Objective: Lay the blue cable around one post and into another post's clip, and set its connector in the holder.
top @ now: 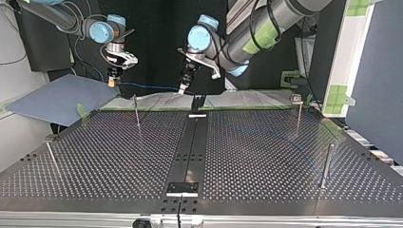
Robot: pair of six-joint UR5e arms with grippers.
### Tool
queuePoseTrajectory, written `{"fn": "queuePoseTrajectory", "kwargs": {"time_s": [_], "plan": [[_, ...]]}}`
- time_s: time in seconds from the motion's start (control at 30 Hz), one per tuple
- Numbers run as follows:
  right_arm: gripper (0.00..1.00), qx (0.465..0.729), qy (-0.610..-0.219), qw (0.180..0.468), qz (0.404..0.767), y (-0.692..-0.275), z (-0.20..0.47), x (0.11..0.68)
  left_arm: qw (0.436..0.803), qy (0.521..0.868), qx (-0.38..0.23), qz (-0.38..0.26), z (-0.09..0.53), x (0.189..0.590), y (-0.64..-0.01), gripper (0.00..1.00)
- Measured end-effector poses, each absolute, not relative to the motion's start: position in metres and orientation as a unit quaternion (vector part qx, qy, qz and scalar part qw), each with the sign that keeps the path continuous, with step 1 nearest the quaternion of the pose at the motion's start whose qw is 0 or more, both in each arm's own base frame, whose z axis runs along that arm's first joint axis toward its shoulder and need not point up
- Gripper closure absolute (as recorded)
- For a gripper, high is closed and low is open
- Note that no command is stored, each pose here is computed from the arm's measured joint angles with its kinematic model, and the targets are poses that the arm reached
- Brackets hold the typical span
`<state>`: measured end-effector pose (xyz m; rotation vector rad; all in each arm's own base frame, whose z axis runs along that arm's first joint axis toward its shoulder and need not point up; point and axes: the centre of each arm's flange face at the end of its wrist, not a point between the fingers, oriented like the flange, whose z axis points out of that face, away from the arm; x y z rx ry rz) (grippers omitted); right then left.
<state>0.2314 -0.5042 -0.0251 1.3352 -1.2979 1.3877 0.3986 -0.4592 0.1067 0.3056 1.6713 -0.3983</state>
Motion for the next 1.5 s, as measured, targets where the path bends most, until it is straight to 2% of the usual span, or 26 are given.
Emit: {"fn": "queuePoseTrajectory", "kwargs": {"time_s": [0.4,0.7,1.5], "plan": [[1.0,0.528,-0.513,0.398,0.547,-0.504,-0.025,0.232,0.664,0.714,0.114,-0.193,0.077,0.421,-0.48,0.01],[1.0,0.529,-0.514,0.398,0.546,-0.506,-0.024,0.232,0.672,0.713,0.105,-0.17,0.04,0.427,-0.476,0.01],[1.0,0.532,-0.514,0.397,0.543,-0.506,-0.024,0.232,0.616,0.765,0.13,-0.135,-0.081,0.396,-0.459,0.01]]}}
